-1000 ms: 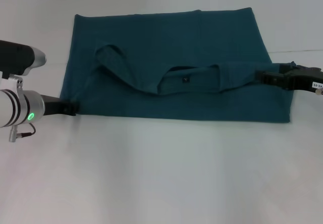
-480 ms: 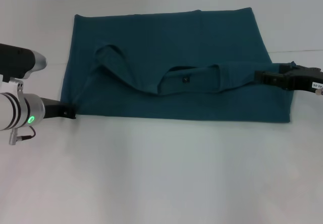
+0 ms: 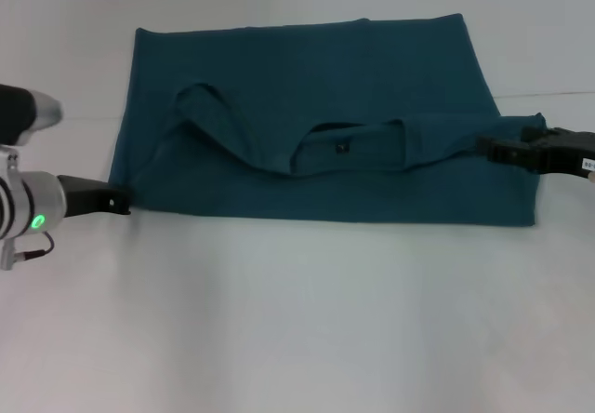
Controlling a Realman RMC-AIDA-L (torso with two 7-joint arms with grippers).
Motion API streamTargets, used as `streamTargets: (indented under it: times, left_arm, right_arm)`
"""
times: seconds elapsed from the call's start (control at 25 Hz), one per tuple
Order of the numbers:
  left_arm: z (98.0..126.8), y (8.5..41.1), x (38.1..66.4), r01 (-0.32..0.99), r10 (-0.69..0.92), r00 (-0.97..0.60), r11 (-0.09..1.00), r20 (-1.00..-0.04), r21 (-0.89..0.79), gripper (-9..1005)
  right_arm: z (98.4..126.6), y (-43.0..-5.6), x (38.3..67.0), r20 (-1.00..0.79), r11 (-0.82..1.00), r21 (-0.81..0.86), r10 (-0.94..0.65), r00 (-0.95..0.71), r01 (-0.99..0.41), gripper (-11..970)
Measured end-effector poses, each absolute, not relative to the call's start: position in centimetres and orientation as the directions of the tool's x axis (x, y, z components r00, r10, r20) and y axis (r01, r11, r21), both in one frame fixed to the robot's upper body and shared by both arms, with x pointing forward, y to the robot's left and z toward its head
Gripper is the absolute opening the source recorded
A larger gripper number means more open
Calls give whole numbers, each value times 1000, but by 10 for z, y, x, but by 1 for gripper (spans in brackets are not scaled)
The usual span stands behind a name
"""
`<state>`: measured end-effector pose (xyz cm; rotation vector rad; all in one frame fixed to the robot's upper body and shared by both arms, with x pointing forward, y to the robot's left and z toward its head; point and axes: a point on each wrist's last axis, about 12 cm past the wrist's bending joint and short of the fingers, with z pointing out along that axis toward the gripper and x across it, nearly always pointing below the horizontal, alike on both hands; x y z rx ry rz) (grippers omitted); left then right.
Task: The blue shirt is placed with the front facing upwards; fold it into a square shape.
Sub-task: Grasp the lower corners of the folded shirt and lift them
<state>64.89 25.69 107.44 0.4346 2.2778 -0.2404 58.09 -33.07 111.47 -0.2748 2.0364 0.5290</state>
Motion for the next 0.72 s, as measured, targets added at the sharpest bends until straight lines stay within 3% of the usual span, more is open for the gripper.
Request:
streamTargets:
  times: [0.36,0.72]
  left_arm:
    - [1079,272,629,386,181,-635,917,-751,-105,25]
    - [1081,273,615,411,168,-637,900,-752,-147,25]
  right_arm:
    - [1110,-338,575,-844,896,228,-13,-536,-381,924]
    - [1126,-372,564,-791,918,274,45,-610,-286,922]
